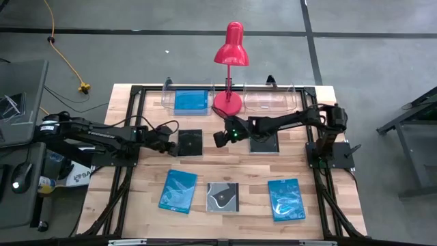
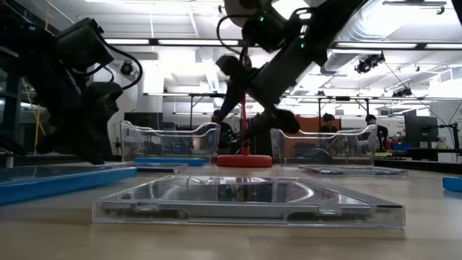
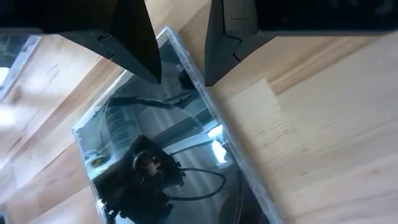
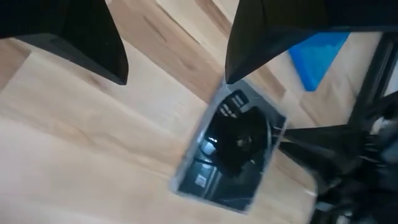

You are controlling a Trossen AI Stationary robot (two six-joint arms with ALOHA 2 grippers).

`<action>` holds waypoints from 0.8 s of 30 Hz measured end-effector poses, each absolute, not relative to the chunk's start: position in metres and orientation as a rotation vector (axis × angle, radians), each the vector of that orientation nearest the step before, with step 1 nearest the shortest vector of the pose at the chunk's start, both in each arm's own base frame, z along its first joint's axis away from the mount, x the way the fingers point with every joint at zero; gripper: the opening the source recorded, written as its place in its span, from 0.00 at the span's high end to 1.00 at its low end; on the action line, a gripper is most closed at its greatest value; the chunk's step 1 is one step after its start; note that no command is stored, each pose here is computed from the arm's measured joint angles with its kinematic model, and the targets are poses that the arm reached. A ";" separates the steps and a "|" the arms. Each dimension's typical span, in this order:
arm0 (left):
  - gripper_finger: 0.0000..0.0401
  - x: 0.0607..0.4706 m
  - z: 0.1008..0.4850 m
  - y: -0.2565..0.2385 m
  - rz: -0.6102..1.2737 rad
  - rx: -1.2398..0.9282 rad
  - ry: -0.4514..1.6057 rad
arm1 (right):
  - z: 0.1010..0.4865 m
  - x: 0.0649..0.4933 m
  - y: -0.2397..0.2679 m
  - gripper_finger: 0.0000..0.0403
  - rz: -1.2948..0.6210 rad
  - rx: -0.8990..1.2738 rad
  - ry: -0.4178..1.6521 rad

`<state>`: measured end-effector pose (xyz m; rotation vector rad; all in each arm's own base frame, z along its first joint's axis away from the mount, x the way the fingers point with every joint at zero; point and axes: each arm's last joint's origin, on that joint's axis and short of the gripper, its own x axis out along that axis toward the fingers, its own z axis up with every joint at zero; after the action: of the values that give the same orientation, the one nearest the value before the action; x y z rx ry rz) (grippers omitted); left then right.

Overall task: Pick & place jewel cases by type
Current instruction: Put the left black cd case into the right transparent bin

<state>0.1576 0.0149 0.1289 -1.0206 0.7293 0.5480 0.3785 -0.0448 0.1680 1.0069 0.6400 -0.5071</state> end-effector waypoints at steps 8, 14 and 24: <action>0.70 0.167 0.120 0.016 0.559 -1.041 0.740 | 0.134 0.395 -0.043 0.37 -0.398 1.112 0.665; 0.70 0.179 0.112 0.017 0.541 -1.050 0.713 | 0.134 0.395 -0.043 0.37 -0.395 1.127 0.662; 0.70 0.189 0.107 0.017 0.507 -1.058 0.678 | 0.129 0.390 -0.043 0.37 -0.444 1.122 0.723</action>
<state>0.1889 0.0172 0.1068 -1.0582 0.6782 0.5072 0.3903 -0.0430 0.1289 1.1216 0.7227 -0.4445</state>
